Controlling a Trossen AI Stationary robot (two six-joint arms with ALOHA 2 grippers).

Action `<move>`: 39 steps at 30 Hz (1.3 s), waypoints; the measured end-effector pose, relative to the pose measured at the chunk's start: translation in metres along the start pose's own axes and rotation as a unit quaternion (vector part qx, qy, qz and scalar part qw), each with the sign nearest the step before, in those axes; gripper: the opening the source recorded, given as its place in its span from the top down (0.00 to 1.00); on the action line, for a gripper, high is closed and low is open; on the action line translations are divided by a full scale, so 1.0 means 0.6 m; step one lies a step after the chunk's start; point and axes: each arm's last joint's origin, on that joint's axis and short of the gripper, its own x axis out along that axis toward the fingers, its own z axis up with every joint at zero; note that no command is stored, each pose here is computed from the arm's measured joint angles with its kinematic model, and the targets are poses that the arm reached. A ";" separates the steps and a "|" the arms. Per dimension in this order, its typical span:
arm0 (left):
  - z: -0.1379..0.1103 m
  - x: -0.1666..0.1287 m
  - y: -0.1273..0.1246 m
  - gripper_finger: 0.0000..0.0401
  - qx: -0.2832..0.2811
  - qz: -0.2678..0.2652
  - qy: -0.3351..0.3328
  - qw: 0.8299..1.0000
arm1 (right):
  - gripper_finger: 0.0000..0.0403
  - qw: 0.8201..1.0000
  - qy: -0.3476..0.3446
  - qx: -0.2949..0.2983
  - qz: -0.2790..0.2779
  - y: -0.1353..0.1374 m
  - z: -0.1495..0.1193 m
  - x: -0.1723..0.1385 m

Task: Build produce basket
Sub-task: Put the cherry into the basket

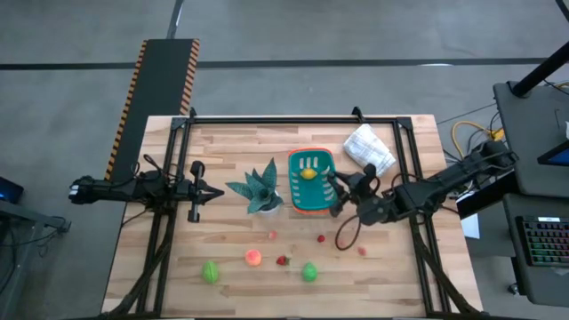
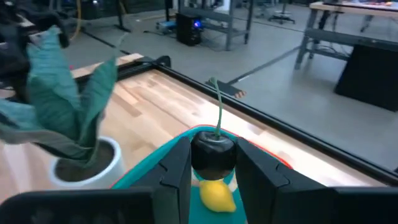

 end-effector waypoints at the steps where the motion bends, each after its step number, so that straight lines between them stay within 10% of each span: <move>1: 0.000 0.000 0.000 1.00 0.000 0.000 0.000 1.000 | 0.78 1.000 0.001 0.002 -0.006 0.000 -0.001 0.005; 18: 0.000 0.000 0.000 1.00 0.000 0.000 0.000 1.000 | 0.78 0.996 0.087 0.008 -0.025 0.003 -0.056 0.088; 39: 0.000 0.000 0.000 1.00 0.000 0.000 0.000 1.000 | 0.78 0.973 0.220 0.032 0.065 -0.082 -0.016 0.198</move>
